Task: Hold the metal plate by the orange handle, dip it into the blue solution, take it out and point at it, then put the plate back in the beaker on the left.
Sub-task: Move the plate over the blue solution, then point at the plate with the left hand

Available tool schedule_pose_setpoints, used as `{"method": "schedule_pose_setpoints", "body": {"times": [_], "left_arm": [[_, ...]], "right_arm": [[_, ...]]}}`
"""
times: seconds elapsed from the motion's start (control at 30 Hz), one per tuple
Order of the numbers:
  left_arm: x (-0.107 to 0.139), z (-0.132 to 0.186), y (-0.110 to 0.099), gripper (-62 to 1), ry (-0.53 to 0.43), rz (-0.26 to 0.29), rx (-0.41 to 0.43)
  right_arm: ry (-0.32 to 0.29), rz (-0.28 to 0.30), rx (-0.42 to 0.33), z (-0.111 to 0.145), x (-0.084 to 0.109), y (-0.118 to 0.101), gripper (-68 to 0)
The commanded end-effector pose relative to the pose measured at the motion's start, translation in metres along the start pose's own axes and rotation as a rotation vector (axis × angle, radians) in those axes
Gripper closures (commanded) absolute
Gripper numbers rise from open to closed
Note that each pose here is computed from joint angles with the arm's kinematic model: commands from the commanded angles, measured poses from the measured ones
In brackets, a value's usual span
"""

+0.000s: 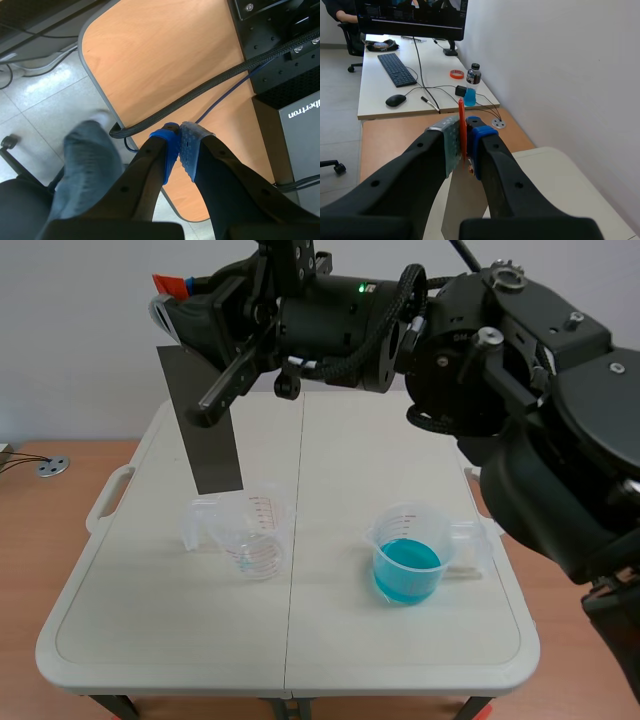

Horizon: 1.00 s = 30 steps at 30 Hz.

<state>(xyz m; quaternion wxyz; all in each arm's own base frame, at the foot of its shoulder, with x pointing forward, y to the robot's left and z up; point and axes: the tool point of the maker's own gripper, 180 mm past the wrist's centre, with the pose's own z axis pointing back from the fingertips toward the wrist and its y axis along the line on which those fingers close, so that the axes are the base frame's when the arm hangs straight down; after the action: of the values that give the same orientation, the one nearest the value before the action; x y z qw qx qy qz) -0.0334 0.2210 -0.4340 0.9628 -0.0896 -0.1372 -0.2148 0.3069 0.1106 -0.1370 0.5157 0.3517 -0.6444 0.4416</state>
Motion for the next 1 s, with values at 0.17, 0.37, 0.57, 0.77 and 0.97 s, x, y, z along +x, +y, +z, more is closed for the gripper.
{"method": "schedule_pose_setpoints", "body": {"times": [0.17,0.37,0.57,0.77,0.97], "left_arm": [[0.004,0.001,-0.004,-2.7,-0.016,0.004,-0.009],[0.012,-0.001,0.001,-2.7,-0.033,-0.005,0.0],[0.019,-0.002,0.005,-2.7,-0.049,-0.011,0.008],[0.047,0.005,0.019,-2.7,-0.12,-0.049,0.045],[0.093,0.02,0.033,-2.7,-0.241,-0.099,0.093]], "right_arm": [[-0.053,0.054,-0.039,0.008,0.026,-0.014,-1.3],[-0.063,0.103,-0.064,0.018,0.04,-0.022,-1.3],[-0.062,0.145,-0.088,0.031,0.05,-0.023,-1.3],[-0.052,0.161,-0.13,0.049,0.054,-0.023,-1.3],[-0.029,0.175,-0.194,0.069,0.059,-0.025,-1.3]]}}
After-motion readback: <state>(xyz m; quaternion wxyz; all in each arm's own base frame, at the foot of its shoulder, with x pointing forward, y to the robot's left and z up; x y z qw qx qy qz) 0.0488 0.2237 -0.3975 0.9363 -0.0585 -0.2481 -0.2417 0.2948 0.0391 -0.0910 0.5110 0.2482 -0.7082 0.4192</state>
